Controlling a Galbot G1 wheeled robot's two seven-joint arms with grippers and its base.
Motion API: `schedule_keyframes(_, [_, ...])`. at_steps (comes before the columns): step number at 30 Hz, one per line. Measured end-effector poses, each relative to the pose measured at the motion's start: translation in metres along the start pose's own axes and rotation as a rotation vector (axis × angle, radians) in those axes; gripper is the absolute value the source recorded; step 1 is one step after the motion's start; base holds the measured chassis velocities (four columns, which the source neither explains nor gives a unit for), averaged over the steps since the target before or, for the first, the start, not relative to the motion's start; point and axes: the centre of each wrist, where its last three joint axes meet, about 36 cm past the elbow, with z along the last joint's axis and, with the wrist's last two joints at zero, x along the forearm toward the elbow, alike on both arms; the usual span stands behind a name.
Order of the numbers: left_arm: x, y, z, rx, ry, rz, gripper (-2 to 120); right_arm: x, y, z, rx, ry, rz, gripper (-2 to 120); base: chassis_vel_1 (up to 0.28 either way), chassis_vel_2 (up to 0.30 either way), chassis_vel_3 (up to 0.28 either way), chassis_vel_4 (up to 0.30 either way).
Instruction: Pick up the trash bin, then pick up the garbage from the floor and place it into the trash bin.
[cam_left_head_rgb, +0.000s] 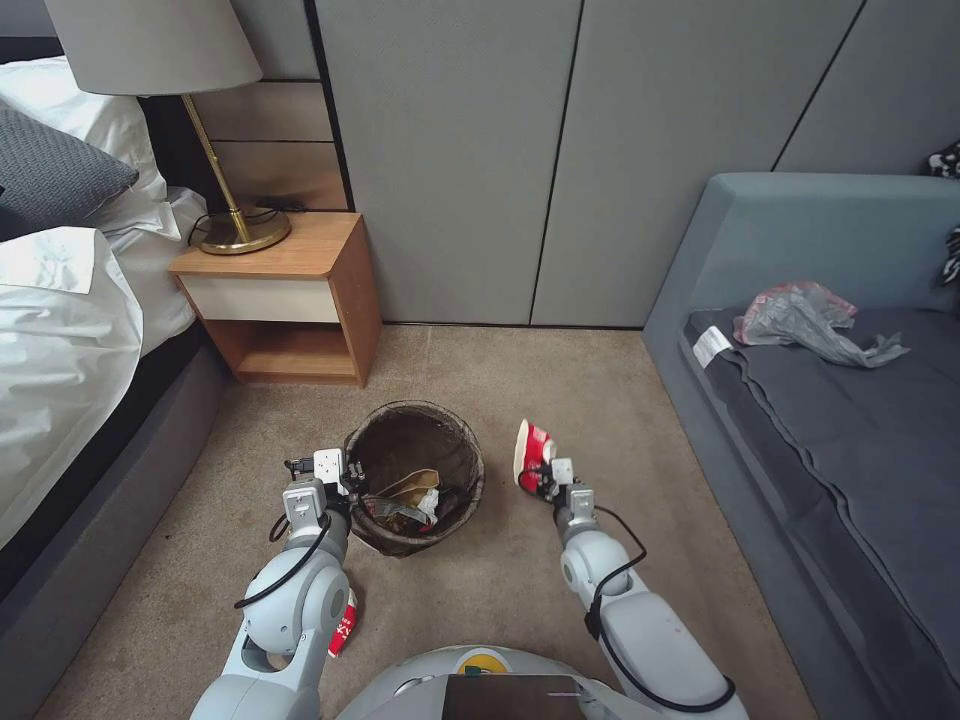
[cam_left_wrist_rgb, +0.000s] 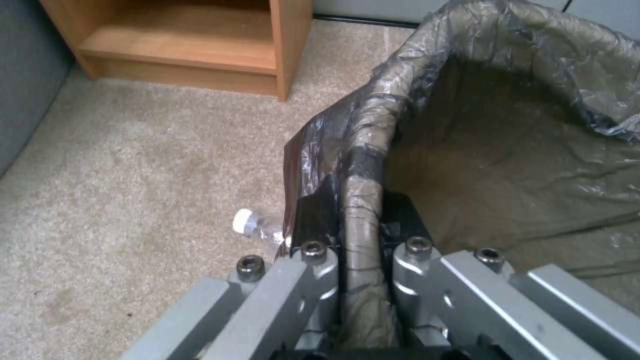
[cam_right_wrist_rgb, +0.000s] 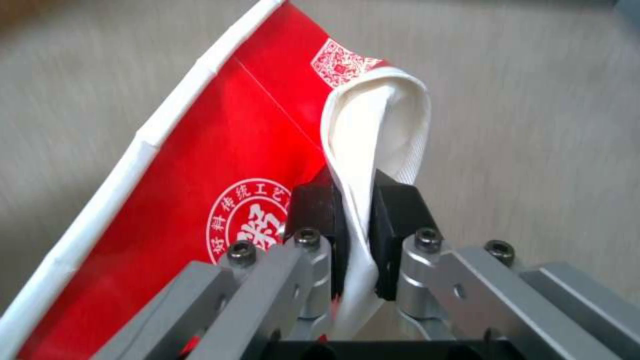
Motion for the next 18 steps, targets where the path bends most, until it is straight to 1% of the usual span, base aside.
schedule_keyframes(2, [0.000,-0.001,0.001,0.000,0.002,0.001,4,0.011,0.003,-0.023,-0.029,-0.121,-0.031,7,0.000,0.000,0.000,0.000])
schedule_keyframes(3, [0.000,-0.001,0.001,0.000,0.002,0.001,4,0.011,0.003,-0.023,-0.029,-0.121,-0.031,7,0.000,0.000,0.000,0.000])
schedule_keyframes(4, [0.000,-0.001,0.001,0.000,0.002,0.002,4,0.015,0.004,-0.030,-0.039,-0.173,-0.053,7,0.000,0.000,0.000,0.000])
schedule_keyframes(5, [0.000,-0.001,0.001,0.000,0.003,0.003,4,0.023,0.005,-0.045,-0.060,-0.299,-0.117,7,0.000,0.000,0.000,0.000])
schedule_keyframes(7, [-0.001,-0.001,0.002,-0.001,0.006,0.003,4,0.037,0.008,-0.066,-0.078,-0.475,-0.249,7,0.000,0.000,0.000,0.000])
schedule_keyframes(8, [-0.001,-0.001,0.002,-0.001,0.006,0.003,4,0.037,0.008,-0.066,-0.078,-0.475,-0.249,7,0.000,0.000,0.000,0.000])
schedule_keyframes(9, [-0.001,-0.001,0.002,-0.002,0.007,0.004,4,0.043,0.010,-0.074,-0.081,-0.541,-0.319,7,0.000,0.000,0.000,0.000])
schedule_keyframes(10, [-0.001,-0.002,0.003,-0.003,0.008,0.004,4,0.048,0.012,-0.080,-0.078,-0.585,-0.377,7,0.000,0.000,0.000,0.000])
schedule_keyframes(11, [-0.001,-0.002,0.003,-0.003,0.009,0.005,4,0.051,0.013,-0.083,-0.074,-0.608,-0.414,7,0.000,0.000,0.000,0.000])
schedule_keyframes(12, [-0.001,-0.002,0.003,-0.003,0.009,0.005,4,0.051,0.013,-0.083,-0.074,-0.608,-0.414,7,0.000,0.000,0.000,0.000])
schedule_keyframes(13, [-0.001,-0.003,0.003,-0.004,0.010,0.008,4,0.060,0.017,-0.088,-0.060,-0.665,-0.525,7,0.000,0.000,0.000,0.000])
schedule_keyframes(14, [-0.001,-0.003,0.003,-0.004,0.011,0.011,4,0.065,0.020,-0.089,-0.050,-0.692,-0.597,7,0.000,0.000,0.000,0.000])
schedule_keyframes(15, [-0.001,-0.004,0.003,-0.005,0.012,0.012,4,0.068,0.022,-0.089,-0.038,-0.705,-0.662,7,0.000,0.000,0.000,0.000])
schedule_keyframes(16, [-0.001,-0.004,0.003,-0.005,0.012,0.012,4,0.068,0.022,-0.089,-0.038,-0.705,-0.662,7,0.000,0.000,0.000,0.000])
schedule_keyframes(18, [0.000,-0.004,0.003,-0.006,0.013,0.014,4,0.071,0.027,-0.087,-0.020,-0.706,-0.735,7,0.000,0.000,0.000,0.000])
